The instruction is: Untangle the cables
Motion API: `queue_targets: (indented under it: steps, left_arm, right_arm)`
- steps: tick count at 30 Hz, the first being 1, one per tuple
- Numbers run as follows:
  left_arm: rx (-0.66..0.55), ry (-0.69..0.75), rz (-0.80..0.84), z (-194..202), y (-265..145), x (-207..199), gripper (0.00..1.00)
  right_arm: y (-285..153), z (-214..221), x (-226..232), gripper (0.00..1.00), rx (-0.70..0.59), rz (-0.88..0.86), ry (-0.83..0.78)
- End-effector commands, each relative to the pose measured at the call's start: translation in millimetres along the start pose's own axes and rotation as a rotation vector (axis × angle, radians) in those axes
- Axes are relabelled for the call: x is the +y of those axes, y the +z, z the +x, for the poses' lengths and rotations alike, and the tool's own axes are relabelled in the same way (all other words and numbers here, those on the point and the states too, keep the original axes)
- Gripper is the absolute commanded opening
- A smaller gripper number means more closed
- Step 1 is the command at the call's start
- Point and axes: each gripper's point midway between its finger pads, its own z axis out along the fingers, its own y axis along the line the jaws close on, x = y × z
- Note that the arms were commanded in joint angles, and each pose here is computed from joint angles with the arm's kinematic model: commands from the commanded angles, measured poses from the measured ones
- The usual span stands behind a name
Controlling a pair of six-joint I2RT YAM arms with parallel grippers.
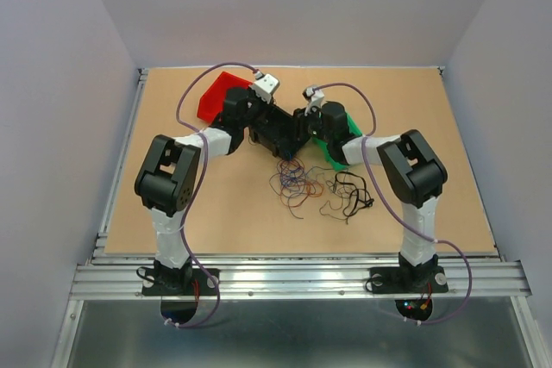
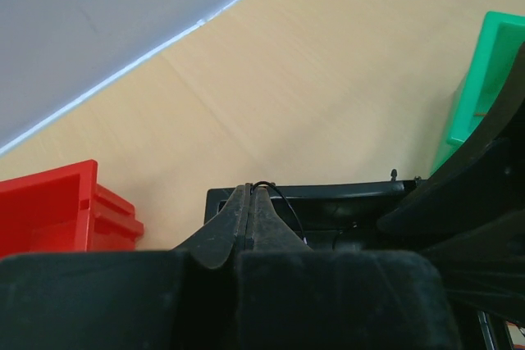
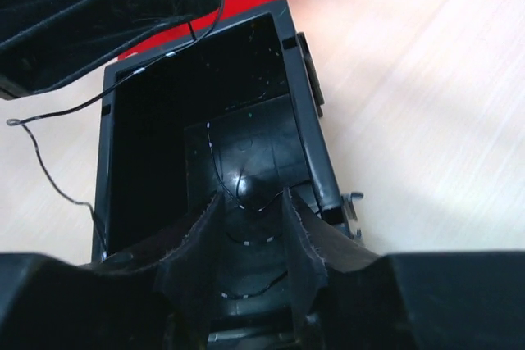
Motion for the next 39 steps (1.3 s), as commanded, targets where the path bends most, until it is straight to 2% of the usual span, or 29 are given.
queue_targets:
  steps: [1, 5, 10, 26, 39]
  left_arm:
    - [-0.128, 0.032, 0.022, -39, -5, -4, 0.0]
    - [-0.133, 0.027, 0.035, -42, -8, -7, 0.0]
    - [-0.135, 0.018, 0.036, -46, -10, -7, 0.0]
    - [-0.141, -0.057, 0.069, -60, -20, -15, 0.0]
    - [-0.128, -0.066, 0.073, -57, -17, -16, 0.0]
  right_arm:
    - [-13, -51, 28, 0.45, -0.154, -0.086, -0.046]
    - [-20, -61, 43, 0.48, -0.199, -0.154, -0.03]
    - [-33, -70, 65, 0.62, -0.24, -0.256, -0.016]
    - [-1, -79, 67, 0.59, -0.278, -0.314, 0.209]
    - [-4, -88, 77, 0.58, -0.332, -0.391, 0.24]
